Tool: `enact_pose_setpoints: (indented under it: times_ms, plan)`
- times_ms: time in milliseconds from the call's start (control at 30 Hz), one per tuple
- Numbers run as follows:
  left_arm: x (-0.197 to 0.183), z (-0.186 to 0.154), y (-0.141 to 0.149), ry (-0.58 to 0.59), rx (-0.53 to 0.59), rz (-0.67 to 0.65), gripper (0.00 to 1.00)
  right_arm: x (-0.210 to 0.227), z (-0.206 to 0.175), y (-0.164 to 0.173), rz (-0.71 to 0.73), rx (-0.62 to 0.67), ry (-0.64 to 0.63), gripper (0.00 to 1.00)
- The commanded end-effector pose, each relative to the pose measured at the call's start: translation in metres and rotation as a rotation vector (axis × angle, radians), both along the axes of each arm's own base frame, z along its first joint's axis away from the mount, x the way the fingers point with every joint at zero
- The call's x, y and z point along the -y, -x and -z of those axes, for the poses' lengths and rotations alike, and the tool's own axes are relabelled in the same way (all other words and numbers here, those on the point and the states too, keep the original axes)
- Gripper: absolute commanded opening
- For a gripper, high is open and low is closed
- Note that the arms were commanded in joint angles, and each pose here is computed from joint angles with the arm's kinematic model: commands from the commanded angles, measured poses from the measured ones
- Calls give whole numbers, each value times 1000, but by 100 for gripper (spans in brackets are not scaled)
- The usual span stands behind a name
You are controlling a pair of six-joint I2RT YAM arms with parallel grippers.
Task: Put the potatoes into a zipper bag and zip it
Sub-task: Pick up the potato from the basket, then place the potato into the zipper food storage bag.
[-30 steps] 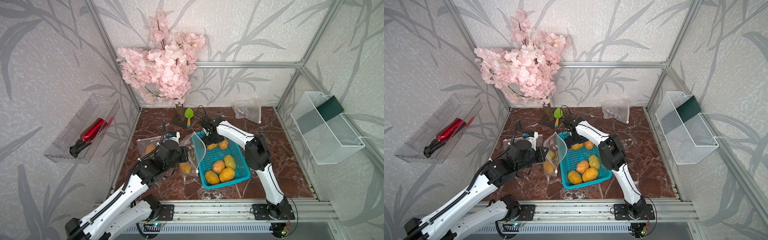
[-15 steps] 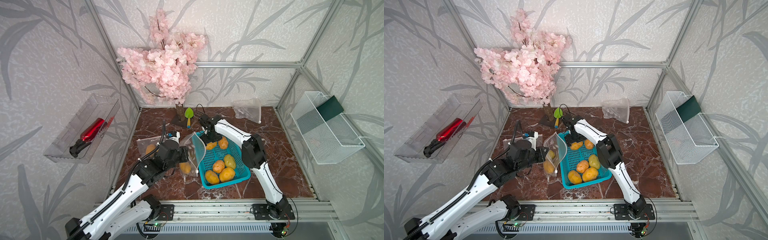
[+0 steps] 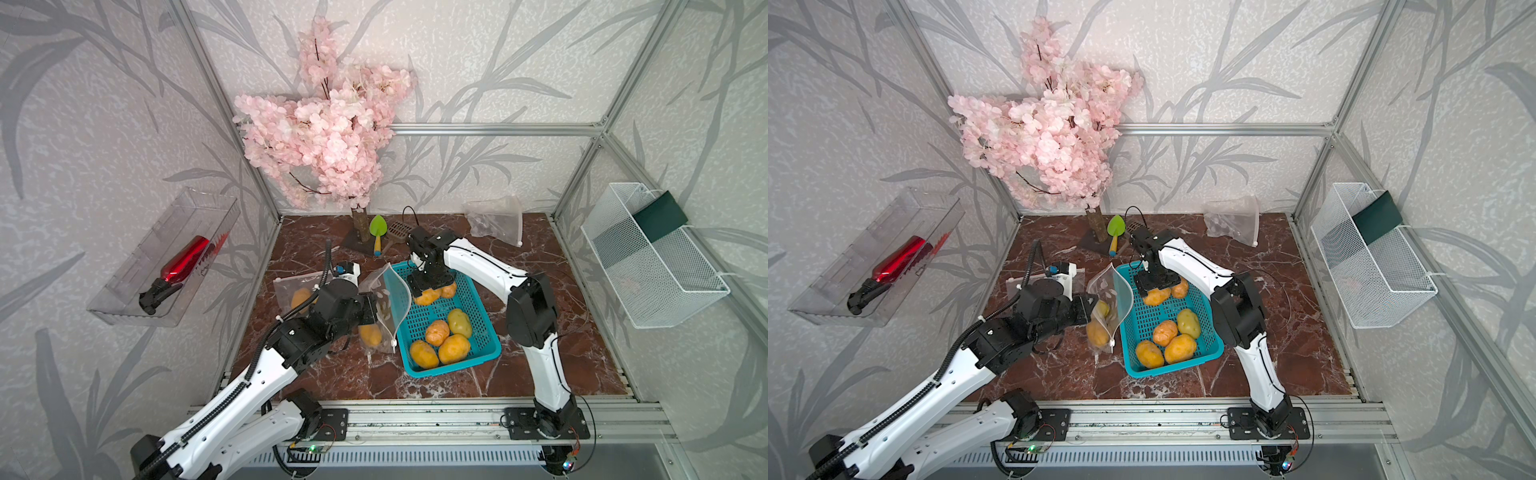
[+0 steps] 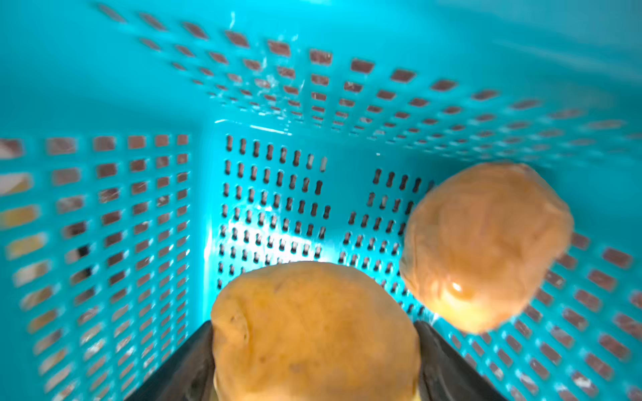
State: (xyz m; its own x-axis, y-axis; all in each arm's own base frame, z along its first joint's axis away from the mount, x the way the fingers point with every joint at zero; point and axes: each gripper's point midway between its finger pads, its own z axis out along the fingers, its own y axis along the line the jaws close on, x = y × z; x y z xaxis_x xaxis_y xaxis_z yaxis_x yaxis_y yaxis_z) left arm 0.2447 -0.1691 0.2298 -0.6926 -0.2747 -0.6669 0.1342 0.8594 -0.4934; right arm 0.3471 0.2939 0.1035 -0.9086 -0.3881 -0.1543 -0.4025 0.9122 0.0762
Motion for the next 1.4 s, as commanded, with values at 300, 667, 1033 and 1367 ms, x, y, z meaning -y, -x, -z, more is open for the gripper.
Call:
enact_pose_setpoints:
  times_ms: [300,667,1033,1367]
  plan:
    - [9,-9,-6,13,16,23,0,4,-100,25,-15,193,-255,59]
    - [9,-7,-7,5,10,15,0,-1,-184,67,-126,419,-512,58]
    - [9,-6,-8,3,7,16,0,-62,-209,128,-357,435,-721,56]
    - [9,-10,-5,17,5,20,0,-101,-141,103,-353,268,-593,48]
